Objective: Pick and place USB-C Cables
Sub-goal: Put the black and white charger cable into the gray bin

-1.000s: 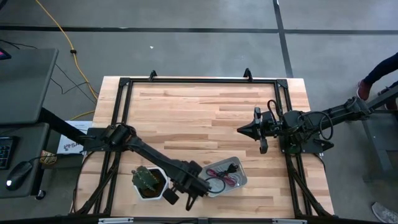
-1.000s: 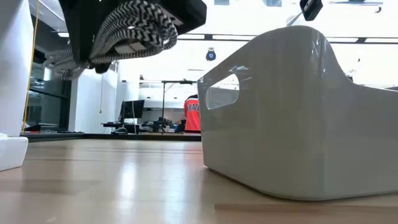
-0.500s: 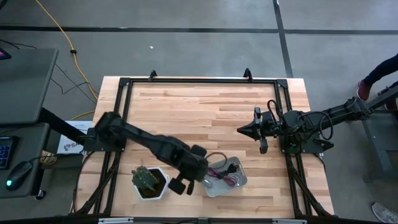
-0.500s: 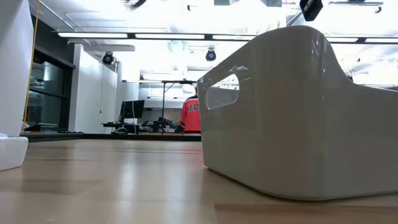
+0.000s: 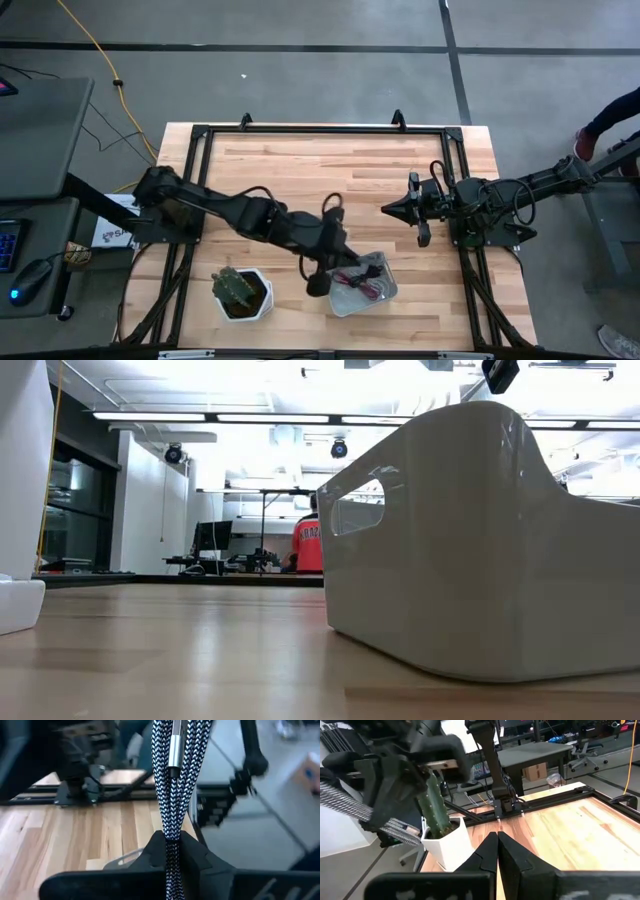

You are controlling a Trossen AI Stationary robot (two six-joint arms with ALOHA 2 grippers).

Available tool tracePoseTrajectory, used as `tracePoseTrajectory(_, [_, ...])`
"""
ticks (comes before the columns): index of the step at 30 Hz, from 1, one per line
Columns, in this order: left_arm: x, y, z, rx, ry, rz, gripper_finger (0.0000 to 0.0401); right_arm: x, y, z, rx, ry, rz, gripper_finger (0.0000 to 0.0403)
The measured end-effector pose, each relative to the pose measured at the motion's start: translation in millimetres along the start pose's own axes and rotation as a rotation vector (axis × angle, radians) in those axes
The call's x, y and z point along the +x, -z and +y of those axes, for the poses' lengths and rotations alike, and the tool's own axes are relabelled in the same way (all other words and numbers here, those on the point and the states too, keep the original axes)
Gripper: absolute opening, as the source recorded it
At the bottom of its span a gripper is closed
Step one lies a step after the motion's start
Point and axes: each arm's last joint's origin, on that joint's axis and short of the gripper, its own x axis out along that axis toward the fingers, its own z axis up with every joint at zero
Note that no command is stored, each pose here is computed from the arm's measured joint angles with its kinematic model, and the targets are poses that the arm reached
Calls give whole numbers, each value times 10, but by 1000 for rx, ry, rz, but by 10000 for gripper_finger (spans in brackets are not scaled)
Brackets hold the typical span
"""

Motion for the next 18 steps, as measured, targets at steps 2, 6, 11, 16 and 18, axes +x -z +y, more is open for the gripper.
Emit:
tracePoseTrajectory(2, [-26,69,31,-60,-26,-65,0,0,0,2,0,-8,2,0])
tracePoseTrajectory(6, [-152,207,89,-180,-72,-227,0,0,3,12,0,-43,12,0])
tracePoseTrajectory(11, [-238,332,78,-246,-54,-460,0,-1,-1,19,10,-61,12,0])
tracePoseTrajectory(16, [-236,407,-18,-222,-53,-539,0,-5,-76,46,53,-98,-62,0])
tracePoseTrajectory(18, [-231,434,-19,-226,-93,-541,0,-10,-117,59,68,-118,-102,0])
